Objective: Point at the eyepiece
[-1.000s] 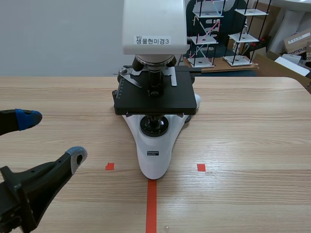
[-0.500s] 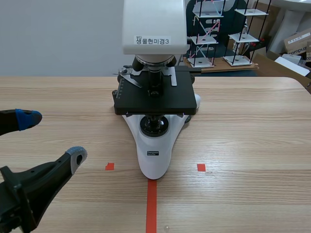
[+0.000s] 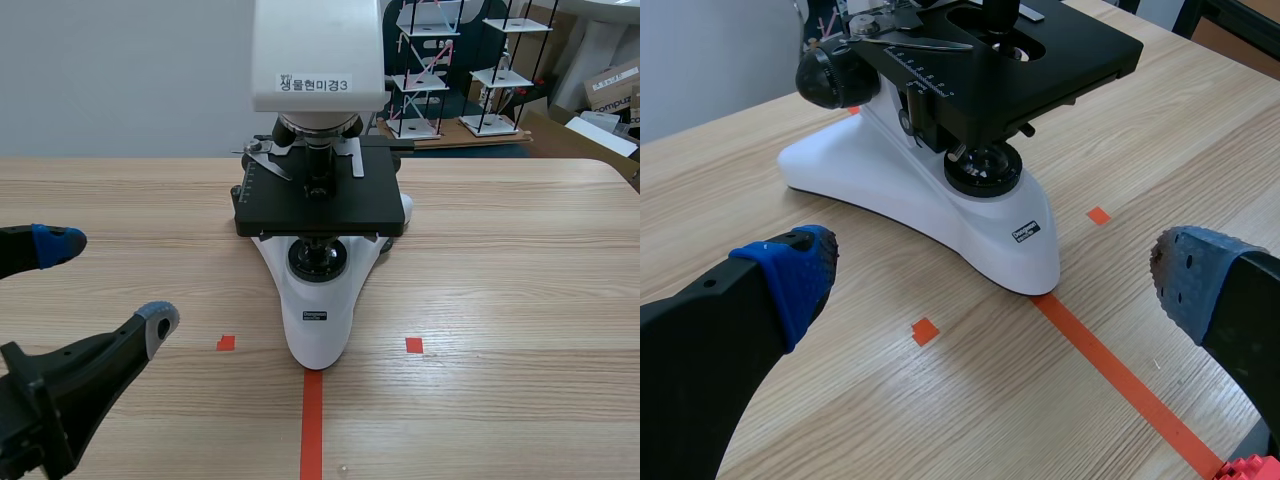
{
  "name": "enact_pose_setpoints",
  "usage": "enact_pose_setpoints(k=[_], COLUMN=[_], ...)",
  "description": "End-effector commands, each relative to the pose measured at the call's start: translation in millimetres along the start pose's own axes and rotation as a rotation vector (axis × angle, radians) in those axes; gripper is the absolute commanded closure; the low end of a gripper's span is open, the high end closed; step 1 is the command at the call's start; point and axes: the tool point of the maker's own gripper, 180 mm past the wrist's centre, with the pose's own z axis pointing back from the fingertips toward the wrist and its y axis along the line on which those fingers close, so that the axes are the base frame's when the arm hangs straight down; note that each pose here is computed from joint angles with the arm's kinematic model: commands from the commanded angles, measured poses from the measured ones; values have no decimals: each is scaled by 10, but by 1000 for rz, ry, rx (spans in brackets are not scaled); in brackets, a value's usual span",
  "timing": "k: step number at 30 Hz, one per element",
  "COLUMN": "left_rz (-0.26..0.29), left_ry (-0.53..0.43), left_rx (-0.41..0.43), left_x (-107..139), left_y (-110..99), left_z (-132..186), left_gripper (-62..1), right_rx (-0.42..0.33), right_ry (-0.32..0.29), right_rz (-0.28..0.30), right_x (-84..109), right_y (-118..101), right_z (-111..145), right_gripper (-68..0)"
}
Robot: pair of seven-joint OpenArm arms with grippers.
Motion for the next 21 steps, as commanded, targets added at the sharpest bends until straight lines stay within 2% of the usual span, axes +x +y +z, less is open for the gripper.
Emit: enact_pose_setpoints(k=[1, 21], left_rz=[5, 5], left_ry=[-33, -33], left_rx=[-3, -3], left_x=[89, 89], left_y=[-21, -21], left_z=[-10, -10], left_gripper=[-623, -623], right_rx=[-28, -27], right_ry=[-34, -28], right_rz=[26, 27], right_x=[154, 141], right_y=[-158, -162], right_z=[18, 24], right_gripper=[-11, -11])
